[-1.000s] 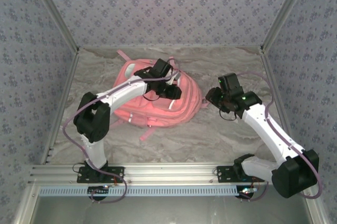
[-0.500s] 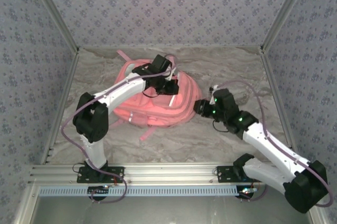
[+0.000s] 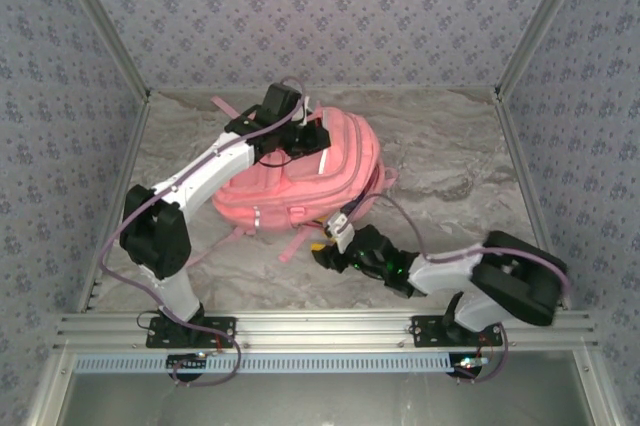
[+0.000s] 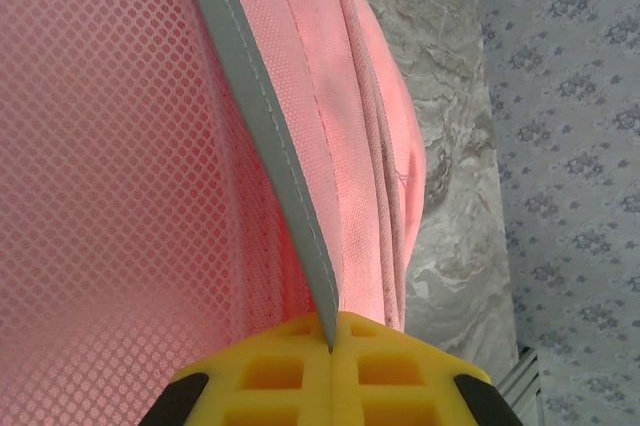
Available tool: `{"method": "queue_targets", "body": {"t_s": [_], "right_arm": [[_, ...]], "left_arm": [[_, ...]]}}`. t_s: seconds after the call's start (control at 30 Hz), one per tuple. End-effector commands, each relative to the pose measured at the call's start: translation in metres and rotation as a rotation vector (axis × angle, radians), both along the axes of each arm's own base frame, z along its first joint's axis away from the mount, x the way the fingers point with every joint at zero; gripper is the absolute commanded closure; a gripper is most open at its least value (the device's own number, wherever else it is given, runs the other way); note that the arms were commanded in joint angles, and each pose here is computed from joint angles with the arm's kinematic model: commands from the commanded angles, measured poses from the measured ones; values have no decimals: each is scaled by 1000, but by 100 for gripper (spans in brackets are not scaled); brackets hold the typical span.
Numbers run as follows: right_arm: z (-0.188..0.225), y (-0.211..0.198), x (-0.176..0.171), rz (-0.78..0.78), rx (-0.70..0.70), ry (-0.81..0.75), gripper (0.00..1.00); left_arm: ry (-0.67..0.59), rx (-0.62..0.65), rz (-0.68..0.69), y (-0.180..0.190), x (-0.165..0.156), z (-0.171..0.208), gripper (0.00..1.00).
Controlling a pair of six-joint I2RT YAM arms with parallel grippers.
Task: Pack the student bag
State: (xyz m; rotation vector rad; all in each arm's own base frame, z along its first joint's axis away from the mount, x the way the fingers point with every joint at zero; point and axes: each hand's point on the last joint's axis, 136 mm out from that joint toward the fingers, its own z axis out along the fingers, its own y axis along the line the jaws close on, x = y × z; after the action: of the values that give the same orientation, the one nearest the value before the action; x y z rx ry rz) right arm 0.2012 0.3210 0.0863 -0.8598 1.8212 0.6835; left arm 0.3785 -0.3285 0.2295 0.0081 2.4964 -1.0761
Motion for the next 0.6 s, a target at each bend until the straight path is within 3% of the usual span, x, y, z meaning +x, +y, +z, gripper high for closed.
{"method": "queue_targets", "body": {"t_s": [0.0,0.17,0.57], "right_arm": [[31,10,14,-36,101,-261,50],[-1,34,6,4,-1,-351,49],[-19,30,37,-213,-44,-338,46]], "left_arm": [[-121,-138,18,-6,12,59,100],[-115,-166,39,-4,17,64,100],[-97,-190,53,1,17,61,100]]}}
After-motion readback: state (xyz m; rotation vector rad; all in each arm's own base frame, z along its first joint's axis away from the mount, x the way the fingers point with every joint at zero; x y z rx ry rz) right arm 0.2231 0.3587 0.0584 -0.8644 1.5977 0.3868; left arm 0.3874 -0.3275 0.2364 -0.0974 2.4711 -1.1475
